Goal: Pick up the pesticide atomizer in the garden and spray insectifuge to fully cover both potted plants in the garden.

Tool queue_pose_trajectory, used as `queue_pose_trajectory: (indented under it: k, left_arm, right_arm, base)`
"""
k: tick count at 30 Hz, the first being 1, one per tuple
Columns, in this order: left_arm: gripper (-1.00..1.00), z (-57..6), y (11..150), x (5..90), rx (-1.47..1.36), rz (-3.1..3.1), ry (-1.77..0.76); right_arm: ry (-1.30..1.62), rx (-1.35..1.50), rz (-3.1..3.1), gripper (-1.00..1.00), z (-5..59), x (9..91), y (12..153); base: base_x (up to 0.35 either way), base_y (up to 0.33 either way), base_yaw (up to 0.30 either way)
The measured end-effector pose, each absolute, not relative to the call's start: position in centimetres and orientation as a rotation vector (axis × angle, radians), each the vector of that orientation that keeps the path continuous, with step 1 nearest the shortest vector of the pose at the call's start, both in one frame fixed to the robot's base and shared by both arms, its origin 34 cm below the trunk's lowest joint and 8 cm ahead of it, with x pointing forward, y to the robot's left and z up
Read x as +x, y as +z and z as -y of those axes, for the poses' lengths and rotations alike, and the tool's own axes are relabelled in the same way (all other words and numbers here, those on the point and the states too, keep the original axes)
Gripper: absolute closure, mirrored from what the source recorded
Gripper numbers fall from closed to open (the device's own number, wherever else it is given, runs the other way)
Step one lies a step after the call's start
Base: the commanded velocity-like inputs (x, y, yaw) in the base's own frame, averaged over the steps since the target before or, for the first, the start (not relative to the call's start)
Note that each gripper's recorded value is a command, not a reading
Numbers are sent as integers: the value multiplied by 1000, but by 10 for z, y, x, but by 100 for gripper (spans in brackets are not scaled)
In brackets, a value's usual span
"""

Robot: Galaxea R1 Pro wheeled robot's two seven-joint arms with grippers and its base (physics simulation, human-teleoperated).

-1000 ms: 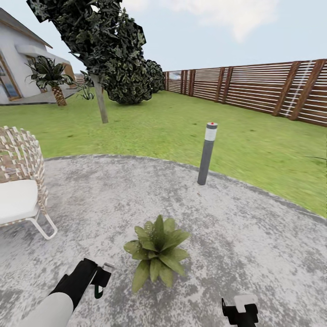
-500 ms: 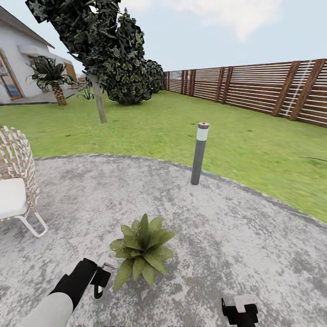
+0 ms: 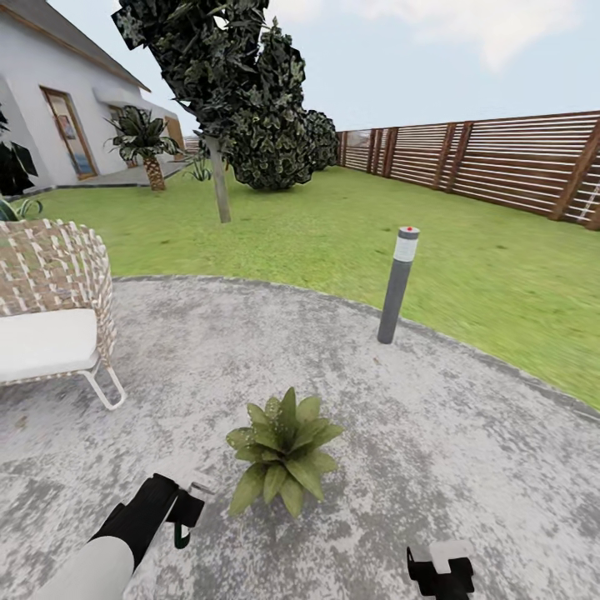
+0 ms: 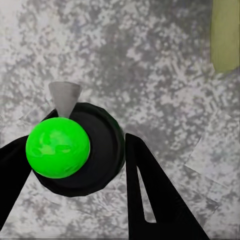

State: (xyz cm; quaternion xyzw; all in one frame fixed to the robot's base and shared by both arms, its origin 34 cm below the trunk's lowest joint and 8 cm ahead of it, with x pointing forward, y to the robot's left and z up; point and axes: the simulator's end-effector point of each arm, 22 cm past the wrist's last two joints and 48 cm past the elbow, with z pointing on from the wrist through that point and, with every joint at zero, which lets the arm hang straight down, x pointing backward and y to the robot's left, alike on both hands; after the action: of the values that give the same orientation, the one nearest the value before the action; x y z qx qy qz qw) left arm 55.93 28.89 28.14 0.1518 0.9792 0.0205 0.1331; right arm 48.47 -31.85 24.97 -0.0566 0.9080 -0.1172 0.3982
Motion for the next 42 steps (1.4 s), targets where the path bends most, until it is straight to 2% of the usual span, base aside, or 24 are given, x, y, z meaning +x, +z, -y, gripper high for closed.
queue_pose_trajectory:
  k: [6,14,23,33,42]
  left_arm:
    - [100,-264,290,563,559,-2835,-85]
    - [100,-254,344,598,726,-2780,-65]
    - [100,-236,350,578,892,-2813,-190]
    - [100,-251,343,565,998,-2851,-81]
    - [100,-253,345,568,994,-2848,-76]
  right_arm:
    - [-297,-144,-2299,-100,319,485,250]
    - [-297,-143,-2299,-100,319,485,250]
    - [-297,-145,-2299,-100,319,485,250]
    - [-298,-145,-2297,-100,319,485,250]
    - [-296,-145,-2299,-100,318,485,250]
  base:
    - [0,0,14]
    - [0,0,0]
    - [0,0,0]
    - [11,-12,0]
    - [112,-218,28]
